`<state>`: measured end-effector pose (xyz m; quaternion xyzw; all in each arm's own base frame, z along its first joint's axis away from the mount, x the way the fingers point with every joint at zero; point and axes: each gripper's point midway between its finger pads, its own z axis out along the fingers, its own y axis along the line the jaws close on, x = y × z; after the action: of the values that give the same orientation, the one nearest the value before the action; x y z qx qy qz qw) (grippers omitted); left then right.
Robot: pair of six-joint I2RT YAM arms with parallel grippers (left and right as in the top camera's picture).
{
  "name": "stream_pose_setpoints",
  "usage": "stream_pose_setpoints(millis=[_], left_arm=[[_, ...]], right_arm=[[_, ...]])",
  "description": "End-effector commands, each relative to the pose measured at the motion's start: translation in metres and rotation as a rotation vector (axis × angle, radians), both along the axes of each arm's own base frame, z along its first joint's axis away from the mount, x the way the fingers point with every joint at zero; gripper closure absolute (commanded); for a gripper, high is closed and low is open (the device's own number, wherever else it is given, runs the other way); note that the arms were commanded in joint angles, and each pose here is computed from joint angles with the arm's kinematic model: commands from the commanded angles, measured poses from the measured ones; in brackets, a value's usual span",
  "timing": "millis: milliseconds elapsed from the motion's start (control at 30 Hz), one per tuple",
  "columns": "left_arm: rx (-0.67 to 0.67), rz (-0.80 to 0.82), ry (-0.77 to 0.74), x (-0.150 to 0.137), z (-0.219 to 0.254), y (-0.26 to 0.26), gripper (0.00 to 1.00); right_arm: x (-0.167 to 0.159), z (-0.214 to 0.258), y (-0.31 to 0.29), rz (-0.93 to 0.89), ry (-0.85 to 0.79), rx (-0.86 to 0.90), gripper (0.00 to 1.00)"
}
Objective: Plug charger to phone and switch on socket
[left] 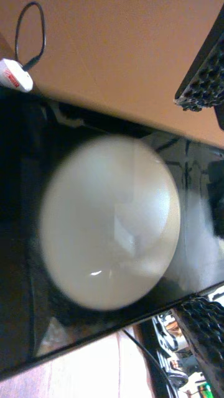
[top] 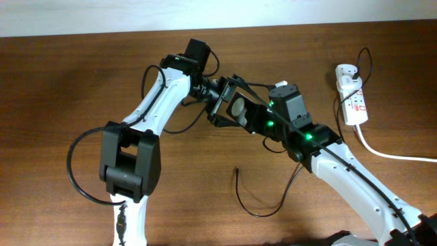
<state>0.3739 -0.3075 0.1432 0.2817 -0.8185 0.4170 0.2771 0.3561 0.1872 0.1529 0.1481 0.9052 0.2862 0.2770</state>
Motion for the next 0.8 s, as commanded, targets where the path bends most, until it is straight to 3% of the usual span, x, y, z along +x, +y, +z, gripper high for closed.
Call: stream_pose_setpoints(millis=[0, 167, 267, 500, 667, 767], left_arm=[[-0.043, -0.028, -0.003, -0.004, 0.009, -0.009, 0.01], [-0.046, -0.029, -0.012, -0.003, 0.01, -0.009, 0.01], [-0.08, -0.041, -0.108, 0.01, 0.019, -0.005, 0.01], [-0.173, -0.063, -0.417, 0.047, 0.085, -0.012, 0.01], [-0.2, -0.06, -0.497, 0.057, 0.099, -0.014, 0.01], [-0.217, -0.048, -0.563, 0.069, 0.105, -0.011, 0.01]], right_arm=[[0.01, 0.01, -0.006, -0.02, -0.034, 0.007, 0.96], [0.027, 0.01, -0.047, -0.126, -0.029, 0.011, 0.96], [0.032, 0.013, -0.058, -0.146, -0.023, 0.053, 0.96], [0.051, 0.047, -0.062, -0.193, -0.044, 0.327, 0.96], [0.062, 0.064, -0.068, -0.33, 0.002, 0.52, 0.96], [0.069, 0.078, -0.067, -0.328, -0.053, 0.556, 0.96]])
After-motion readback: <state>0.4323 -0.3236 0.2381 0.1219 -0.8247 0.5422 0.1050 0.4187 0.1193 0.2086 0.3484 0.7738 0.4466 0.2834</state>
